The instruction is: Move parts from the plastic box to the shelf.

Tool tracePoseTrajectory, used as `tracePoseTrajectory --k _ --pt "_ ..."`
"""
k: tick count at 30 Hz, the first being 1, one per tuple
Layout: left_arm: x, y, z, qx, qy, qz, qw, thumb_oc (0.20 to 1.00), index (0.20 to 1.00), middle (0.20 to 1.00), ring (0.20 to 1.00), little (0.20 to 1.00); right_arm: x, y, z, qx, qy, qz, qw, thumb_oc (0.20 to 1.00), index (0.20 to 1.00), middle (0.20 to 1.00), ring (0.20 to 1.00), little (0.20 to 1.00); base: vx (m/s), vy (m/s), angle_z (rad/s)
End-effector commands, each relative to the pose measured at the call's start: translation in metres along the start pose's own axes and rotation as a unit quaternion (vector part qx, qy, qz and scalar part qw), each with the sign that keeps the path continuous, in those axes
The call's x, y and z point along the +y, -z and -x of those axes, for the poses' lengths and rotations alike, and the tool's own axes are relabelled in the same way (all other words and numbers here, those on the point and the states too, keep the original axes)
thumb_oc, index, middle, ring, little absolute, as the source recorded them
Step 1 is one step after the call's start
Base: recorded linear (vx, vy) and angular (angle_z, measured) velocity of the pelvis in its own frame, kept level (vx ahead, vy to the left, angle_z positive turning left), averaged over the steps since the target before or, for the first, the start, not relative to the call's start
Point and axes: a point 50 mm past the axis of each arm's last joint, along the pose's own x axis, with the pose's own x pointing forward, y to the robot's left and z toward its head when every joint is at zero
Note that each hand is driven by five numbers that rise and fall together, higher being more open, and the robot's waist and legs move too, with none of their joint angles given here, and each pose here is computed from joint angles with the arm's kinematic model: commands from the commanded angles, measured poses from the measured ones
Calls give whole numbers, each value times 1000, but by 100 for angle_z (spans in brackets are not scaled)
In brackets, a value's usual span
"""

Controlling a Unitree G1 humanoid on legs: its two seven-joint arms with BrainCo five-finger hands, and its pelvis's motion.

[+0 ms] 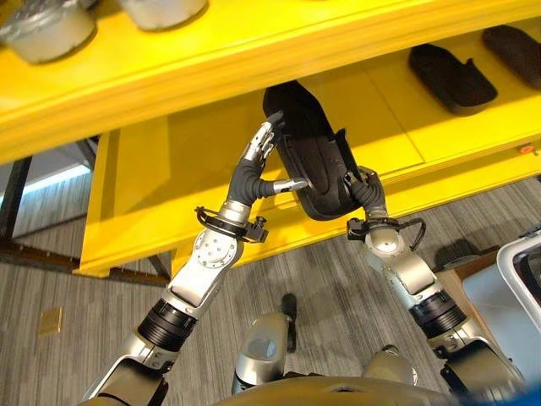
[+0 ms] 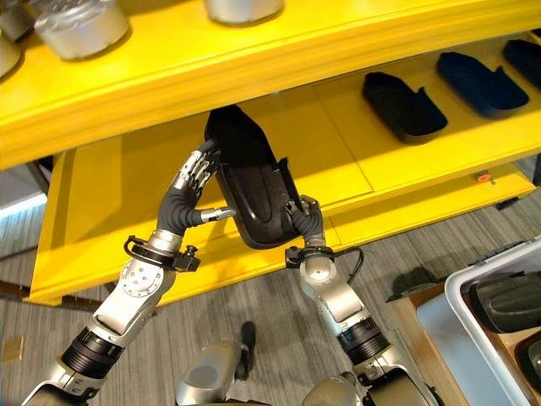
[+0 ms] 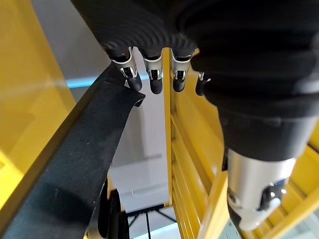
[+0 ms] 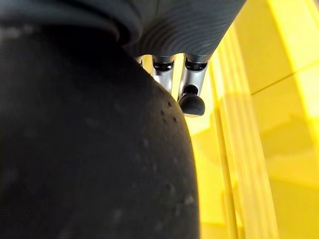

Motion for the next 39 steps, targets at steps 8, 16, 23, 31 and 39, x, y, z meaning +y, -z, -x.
tracePoseTrajectory --k 8,16,23,31,39 --pt "-24 -26 -14 -54 112 20 992 1000 1000 1000 1000 1000 15 -49 -13 -85 65 -68 992 200 200 200 200 200 20 150 15" --pt "-30 -26 -28 -58 126 -15 990 1000 1000 1000 1000 1000 15 -64 -29 -97 88 -107 986 200 200 200 200 200 116 -339 37" --pt "-36 -34 -41 -83 112 -8 990 1000 1000 1000 1000 1000 6 -90 -40 -127 92 -87 984 200 200 200 200 200 11 -148 68" --pt "-44 -38 -42 -97 98 14 990 1000 1000 1000 1000 1000 -17 -96 -52 -125 138 -51 981 200 200 200 200 200 7 14 8" --pt "-31 -50 -47 -127 83 15 988 1000 1000 1000 1000 1000 -66 -115 -71 -135 229 -53 963 200 200 200 200 200 -78 18 1"
